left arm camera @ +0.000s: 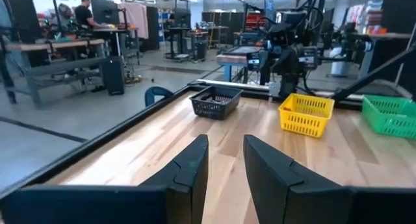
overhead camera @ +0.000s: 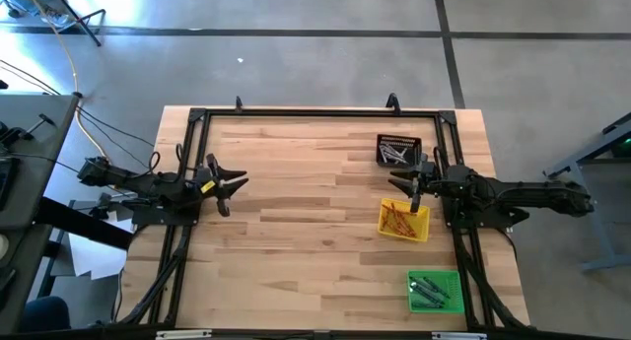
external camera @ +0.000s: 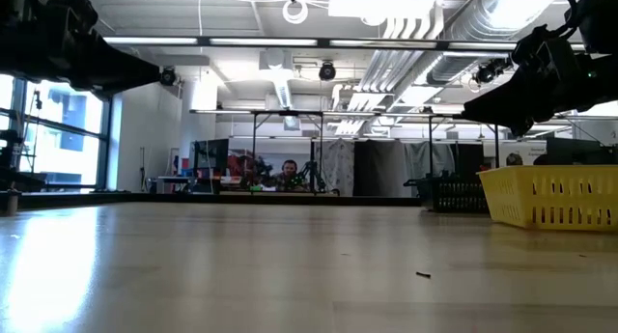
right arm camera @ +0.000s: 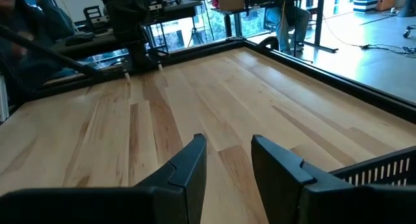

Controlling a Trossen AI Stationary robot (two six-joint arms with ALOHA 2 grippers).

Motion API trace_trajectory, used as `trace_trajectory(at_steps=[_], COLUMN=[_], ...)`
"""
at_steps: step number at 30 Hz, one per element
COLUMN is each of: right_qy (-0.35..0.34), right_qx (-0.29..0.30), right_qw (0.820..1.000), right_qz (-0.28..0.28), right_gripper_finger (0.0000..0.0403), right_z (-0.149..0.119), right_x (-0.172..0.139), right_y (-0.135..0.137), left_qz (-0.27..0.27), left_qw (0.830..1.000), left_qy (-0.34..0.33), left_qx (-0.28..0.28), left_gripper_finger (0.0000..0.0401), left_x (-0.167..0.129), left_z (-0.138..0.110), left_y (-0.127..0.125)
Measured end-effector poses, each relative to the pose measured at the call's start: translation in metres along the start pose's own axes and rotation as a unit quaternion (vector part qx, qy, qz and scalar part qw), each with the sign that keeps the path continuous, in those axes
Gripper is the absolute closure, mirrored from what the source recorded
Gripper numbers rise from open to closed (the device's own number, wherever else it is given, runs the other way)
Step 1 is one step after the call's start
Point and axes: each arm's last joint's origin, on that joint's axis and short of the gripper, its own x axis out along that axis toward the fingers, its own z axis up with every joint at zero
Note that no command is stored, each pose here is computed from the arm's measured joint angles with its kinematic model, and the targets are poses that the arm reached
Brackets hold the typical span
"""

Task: Sort crayons
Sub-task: Return to Home Position

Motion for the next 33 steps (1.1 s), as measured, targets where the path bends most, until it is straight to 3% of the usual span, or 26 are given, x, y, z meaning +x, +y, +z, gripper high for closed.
trace_trajectory(at_steps=[12,17,33], right_qy=[0.0,0.0,0.002], right_qx=[0.0,0.0,0.0], right_qw=[1.0,1.0,1.0], right_qz=[0.0,0.0,0.0], right_gripper_finger=[0.0286,0.0286,0.0286], right_z=[-0.0001,-0.0001,-0.0004], right_x=[0.0,0.0,0.0], right_y=[0.0,0.0,-0.0001], left_qz=[-0.001,-0.026,-0.008], left_qw=[1.0,1.0,1.0], left_qy=[0.0,0.0,-0.002], left_qx=[0.009,-0.002,0.005], left_gripper_finger=[0.0314,0.0314,0.0314], left_x=[0.0,0.0,-0.0002], left_z=[0.0,0.0,0.0003], left_y=[0.0,-0.0015,-0.0003])
